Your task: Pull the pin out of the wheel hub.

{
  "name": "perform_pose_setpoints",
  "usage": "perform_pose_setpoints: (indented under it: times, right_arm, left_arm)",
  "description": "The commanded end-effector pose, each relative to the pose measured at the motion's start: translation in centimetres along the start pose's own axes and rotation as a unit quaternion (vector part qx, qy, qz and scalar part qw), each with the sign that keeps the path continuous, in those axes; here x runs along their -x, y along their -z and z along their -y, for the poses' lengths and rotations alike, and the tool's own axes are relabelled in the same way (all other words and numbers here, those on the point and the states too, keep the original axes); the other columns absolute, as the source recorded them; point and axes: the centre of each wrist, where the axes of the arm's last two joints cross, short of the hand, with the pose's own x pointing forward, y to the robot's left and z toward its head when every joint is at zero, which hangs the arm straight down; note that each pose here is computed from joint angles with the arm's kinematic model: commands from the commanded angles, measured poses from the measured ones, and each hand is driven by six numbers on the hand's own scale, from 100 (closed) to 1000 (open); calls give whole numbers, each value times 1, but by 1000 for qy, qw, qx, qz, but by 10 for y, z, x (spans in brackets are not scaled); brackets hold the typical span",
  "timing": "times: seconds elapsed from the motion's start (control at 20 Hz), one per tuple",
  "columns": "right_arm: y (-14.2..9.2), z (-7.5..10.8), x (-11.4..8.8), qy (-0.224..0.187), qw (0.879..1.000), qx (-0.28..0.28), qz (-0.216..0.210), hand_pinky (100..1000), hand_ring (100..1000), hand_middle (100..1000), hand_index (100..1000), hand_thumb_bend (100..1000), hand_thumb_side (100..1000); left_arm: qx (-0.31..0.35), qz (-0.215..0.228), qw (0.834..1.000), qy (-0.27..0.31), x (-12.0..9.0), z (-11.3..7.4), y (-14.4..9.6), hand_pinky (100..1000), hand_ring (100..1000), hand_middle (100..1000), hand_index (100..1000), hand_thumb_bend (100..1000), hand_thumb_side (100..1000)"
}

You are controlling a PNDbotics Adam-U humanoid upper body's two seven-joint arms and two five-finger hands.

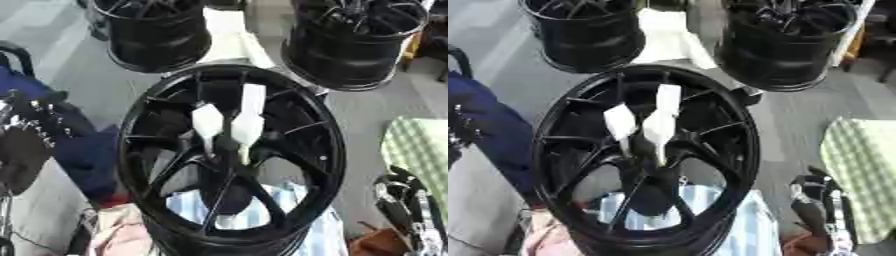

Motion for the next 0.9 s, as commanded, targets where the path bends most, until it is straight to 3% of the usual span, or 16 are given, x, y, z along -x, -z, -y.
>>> perform_pose_setpoints:
  times: [0.05,0.2,0.45,0.7,0.9]
  right_arm:
    - [19,40,-24,-39,996,36,78,731,647,678,837,100,413]
    - [31,60,-48,-59,987,35,148,740,655,686,843,100,426]
    - [37,68,-87,-95,962,-42,253,757,671,702,866,100,406]
    - [40,58,-134,-143,912,-140,359,771,699,732,898,103,384]
    - [40,49,-176,-192,861,-218,417,782,724,751,914,131,375]
  left_arm:
    - [6,-1,1000,9,-5,-1,0,657,547,640,820,100,973]
    - [10,-7,1000,10,-5,-2,-1,659,538,643,821,100,978]
    - [17,-15,1000,13,-7,-2,0,663,535,645,822,100,983]
    - [28,-26,999,18,-7,-2,1,665,527,647,823,100,986]
    - [33,-32,999,20,-6,-1,1,668,514,648,824,100,992]
